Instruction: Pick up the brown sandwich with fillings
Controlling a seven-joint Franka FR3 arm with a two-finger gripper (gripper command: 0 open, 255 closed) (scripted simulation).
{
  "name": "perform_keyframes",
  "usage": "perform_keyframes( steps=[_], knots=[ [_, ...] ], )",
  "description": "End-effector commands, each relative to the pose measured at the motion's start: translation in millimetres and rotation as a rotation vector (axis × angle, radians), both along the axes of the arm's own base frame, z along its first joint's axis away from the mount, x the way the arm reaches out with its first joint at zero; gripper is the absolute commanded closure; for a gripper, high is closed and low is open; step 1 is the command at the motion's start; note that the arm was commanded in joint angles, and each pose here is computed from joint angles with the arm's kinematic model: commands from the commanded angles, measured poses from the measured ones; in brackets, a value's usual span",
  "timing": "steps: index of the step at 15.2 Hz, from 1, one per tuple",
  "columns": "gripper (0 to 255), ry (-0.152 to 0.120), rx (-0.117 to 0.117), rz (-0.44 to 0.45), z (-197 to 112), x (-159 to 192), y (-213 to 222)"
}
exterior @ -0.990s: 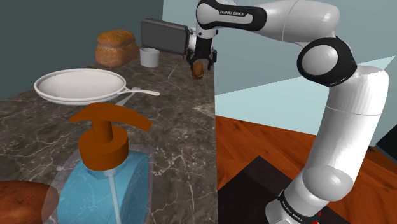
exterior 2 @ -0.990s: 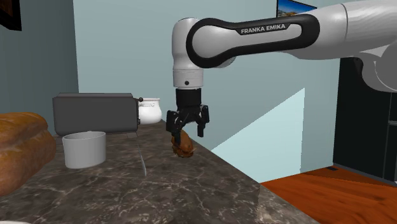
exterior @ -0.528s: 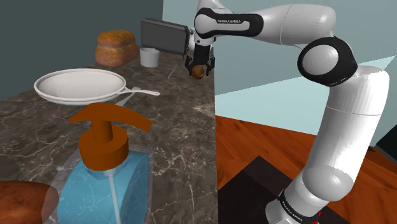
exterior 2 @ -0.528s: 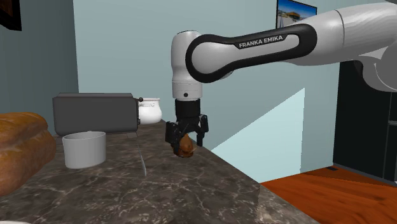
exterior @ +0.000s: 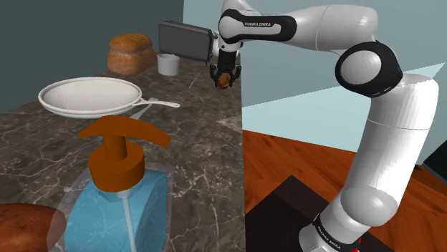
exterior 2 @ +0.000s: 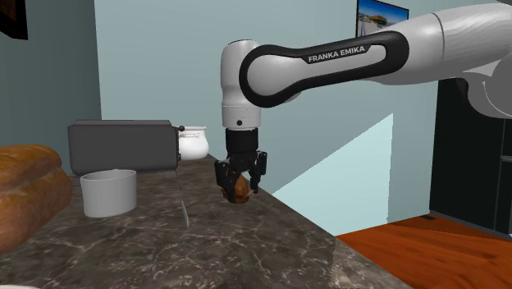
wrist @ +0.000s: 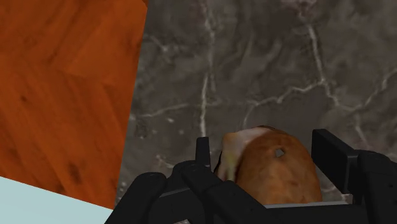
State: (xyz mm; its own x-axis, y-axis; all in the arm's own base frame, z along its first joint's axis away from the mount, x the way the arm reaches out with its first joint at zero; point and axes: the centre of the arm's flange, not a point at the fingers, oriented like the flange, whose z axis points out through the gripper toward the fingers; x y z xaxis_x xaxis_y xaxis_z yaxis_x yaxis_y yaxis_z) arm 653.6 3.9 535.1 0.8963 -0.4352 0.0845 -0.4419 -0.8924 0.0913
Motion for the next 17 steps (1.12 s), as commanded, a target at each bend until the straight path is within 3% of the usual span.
perform_keyframes(
  steps=[1, 17],
  knots=[
    [255, 0.002, -0.001, -0.001, -1, 0, -1],
    [255, 0.002, -0.001, -0.001, 79, 0, -1]
  ],
)
